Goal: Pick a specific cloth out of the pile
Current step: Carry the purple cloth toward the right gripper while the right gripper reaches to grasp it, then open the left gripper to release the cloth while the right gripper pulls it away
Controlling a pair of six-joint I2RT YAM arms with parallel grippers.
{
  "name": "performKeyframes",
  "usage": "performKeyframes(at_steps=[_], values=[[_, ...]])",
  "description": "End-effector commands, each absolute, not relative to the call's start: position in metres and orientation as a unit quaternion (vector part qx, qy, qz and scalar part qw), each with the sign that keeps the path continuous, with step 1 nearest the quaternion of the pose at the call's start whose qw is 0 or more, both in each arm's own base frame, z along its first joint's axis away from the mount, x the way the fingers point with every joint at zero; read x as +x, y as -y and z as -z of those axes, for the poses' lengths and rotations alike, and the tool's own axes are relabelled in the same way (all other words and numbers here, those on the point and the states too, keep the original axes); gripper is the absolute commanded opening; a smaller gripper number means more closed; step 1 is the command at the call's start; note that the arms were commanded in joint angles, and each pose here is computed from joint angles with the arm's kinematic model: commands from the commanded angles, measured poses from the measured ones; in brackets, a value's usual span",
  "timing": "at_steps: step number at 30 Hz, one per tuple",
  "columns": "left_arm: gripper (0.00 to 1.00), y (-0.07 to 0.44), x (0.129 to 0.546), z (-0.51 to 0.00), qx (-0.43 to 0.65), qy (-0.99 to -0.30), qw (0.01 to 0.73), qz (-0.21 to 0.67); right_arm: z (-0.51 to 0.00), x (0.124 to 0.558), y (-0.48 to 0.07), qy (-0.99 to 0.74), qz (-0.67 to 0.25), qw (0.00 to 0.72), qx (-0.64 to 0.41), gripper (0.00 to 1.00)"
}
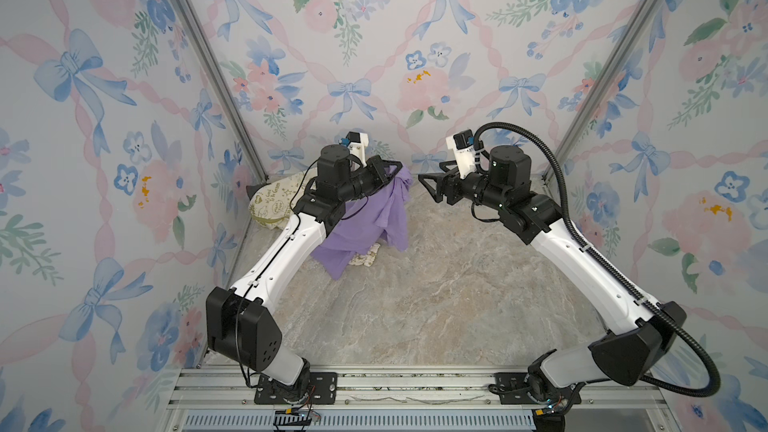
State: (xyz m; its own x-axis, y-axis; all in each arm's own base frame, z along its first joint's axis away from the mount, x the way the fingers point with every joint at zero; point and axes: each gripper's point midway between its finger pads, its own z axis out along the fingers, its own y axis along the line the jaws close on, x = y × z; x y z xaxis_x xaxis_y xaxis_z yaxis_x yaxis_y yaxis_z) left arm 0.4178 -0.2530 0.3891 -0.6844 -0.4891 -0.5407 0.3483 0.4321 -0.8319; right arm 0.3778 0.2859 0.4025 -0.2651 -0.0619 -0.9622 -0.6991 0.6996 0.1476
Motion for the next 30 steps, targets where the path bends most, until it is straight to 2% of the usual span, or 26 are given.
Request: performKeyframes(at_steps=[1, 5, 9, 12, 15, 16, 17, 22, 24, 28, 30], values=[[0.00, 0.249, 0.410, -0.417, -0.032, -0.726, 0.427, 0.537, -0.406, 0.376, -0.304, -0.734, -0.303, 0.546, -0.268, 0.79], [0.00, 0.251, 0.404, -0.418, -0.028, -0.725, 0.425, 0.541, -0.396, 0.379, -0.318, -0.736, -0.304, 0.538, -0.276, 0.71], [0.00, 0.249, 0.397, -0.420, -0.026, -0.724, 0.426, 0.542, -0.393, 0.387, -0.330, -0.740, -0.313, 0.530, -0.273, 0.56], [0.00, 0.249, 0.394, -0.420, -0.025, -0.724, 0.424, 0.544, -0.397, 0.390, -0.336, -0.738, -0.317, 0.530, -0.274, 0.37], [0.01, 0.249, 0.393, -0.422, -0.024, -0.723, 0.424, 0.545, -0.393, 0.396, -0.340, -0.741, -0.316, 0.527, -0.272, 0.13], [0.04, 0.248, 0.393, -0.423, -0.024, -0.722, 0.426, 0.545, -0.394, 0.396, -0.340, -0.739, -0.316, 0.529, -0.271, 0.03], [0.09, 0.248, 0.393, -0.424, -0.025, -0.721, 0.428, 0.544, -0.396, 0.396, -0.338, -0.738, -0.315, 0.533, -0.270, 0.00], [0.38, 0.236, 0.392, -0.435, -0.026, -0.713, 0.449, 0.538, -0.408, 0.402, -0.328, -0.732, -0.307, 0.549, -0.261, 0.00], [0.48, 0.229, 0.391, -0.439, -0.026, -0.710, 0.458, 0.534, -0.427, 0.399, -0.316, -0.722, -0.305, 0.567, -0.253, 0.00], [0.66, 0.213, 0.388, -0.447, -0.030, -0.703, 0.481, 0.523, -0.453, 0.406, -0.288, -0.713, -0.296, 0.595, -0.224, 0.00], [0.72, 0.206, 0.387, -0.451, -0.033, -0.700, 0.493, 0.516, -0.469, 0.409, -0.271, -0.705, -0.294, 0.612, -0.206, 0.00]])
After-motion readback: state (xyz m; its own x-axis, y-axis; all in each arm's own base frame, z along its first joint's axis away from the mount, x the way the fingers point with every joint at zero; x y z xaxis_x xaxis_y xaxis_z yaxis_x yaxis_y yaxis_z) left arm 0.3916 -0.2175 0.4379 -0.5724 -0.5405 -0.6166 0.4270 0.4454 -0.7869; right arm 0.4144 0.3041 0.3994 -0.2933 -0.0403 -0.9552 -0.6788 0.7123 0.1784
